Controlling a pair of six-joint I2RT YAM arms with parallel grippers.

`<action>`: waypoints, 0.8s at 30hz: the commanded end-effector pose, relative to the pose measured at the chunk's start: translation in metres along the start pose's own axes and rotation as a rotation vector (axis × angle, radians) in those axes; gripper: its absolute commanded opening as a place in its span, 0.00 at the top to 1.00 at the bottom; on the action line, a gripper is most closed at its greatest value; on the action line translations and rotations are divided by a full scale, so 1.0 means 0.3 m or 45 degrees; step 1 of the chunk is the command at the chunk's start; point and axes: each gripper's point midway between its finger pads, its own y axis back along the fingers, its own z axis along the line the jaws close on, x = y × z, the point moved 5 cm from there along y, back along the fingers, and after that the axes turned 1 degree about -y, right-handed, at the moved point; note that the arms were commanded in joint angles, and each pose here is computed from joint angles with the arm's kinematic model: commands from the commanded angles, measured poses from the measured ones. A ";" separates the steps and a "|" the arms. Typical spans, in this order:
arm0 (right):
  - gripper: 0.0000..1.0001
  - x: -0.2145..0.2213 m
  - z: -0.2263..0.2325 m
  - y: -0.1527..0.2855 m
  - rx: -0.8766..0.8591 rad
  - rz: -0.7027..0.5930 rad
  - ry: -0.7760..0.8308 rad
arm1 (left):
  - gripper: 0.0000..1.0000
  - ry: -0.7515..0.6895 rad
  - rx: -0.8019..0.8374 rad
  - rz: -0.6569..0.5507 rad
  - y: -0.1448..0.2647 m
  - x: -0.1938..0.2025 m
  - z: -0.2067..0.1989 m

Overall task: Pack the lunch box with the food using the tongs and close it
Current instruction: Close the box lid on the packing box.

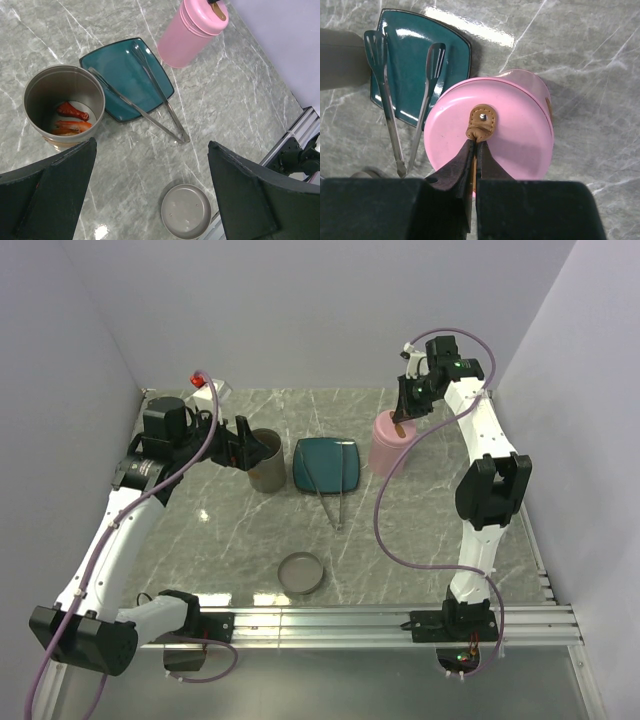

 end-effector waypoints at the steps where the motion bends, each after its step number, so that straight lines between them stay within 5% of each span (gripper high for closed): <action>1: 1.00 -0.028 0.021 0.049 -0.009 -0.047 0.016 | 0.01 -0.010 0.032 -0.036 -0.001 -0.022 -0.010; 12: 1.00 0.028 -0.003 -0.043 0.086 0.102 0.116 | 0.01 -0.002 0.035 -0.026 -0.007 -0.013 -0.004; 24: 1.00 -0.042 0.067 0.059 0.093 -0.046 0.185 | 0.01 -0.001 0.031 -0.026 -0.003 0.000 -0.001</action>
